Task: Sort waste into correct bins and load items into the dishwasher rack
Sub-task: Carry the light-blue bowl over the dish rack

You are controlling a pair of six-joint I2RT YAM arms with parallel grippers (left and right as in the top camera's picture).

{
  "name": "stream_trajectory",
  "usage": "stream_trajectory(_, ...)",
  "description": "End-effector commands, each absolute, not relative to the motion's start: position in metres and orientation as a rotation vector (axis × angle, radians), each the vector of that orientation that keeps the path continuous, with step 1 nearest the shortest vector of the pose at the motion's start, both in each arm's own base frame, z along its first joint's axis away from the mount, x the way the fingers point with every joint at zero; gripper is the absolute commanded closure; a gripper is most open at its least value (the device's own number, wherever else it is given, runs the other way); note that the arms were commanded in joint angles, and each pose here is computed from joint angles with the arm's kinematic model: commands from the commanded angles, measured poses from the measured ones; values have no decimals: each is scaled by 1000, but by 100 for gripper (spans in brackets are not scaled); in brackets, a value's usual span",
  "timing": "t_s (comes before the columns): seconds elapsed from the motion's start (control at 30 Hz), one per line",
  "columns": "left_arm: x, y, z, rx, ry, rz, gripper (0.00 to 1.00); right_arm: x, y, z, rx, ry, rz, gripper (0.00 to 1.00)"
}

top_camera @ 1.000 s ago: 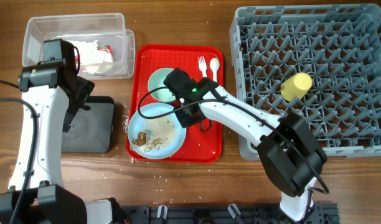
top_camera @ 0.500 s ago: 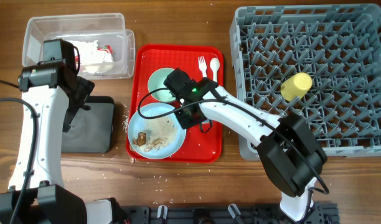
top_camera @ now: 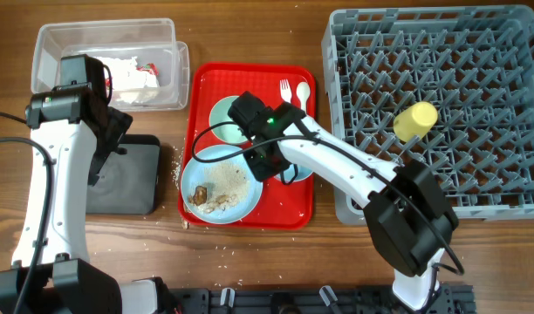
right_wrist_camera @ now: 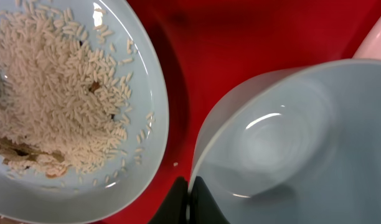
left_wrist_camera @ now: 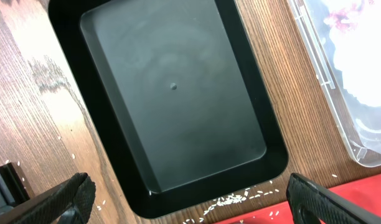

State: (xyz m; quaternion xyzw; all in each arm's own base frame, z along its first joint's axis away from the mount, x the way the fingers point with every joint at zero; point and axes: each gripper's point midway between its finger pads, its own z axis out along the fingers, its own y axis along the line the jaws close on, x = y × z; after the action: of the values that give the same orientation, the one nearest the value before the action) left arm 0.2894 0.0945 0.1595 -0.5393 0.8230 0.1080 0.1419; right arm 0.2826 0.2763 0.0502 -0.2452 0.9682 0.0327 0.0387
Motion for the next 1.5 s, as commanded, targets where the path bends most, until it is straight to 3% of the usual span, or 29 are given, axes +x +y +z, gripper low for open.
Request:
stream_trajectory(0.0,287,97,164,-1555,2357,315,0,287,281,84,-682,2920,171,96)
stream_trajectory(0.4,287,97,164,-1555,2356,315,0,306,240,177,-487,2792,490,96)
stream_trajectory(0.67,287,97,164,-1555,2357,315,0,334,166,240,-270,2630,758,96)
stream_trajectory(0.9,287,97,164,-1555,2357,315,0,328,114,269,-124,2494,1229,96)
stream_trajectory(1.17,287,97,164,-1555,2357,315,0,304,86,259,39,2505,1397,96)
stream_trajectory(1.47,287,97,164,-1555,2356,315,0,293,97,242,48,2454,1570,96)
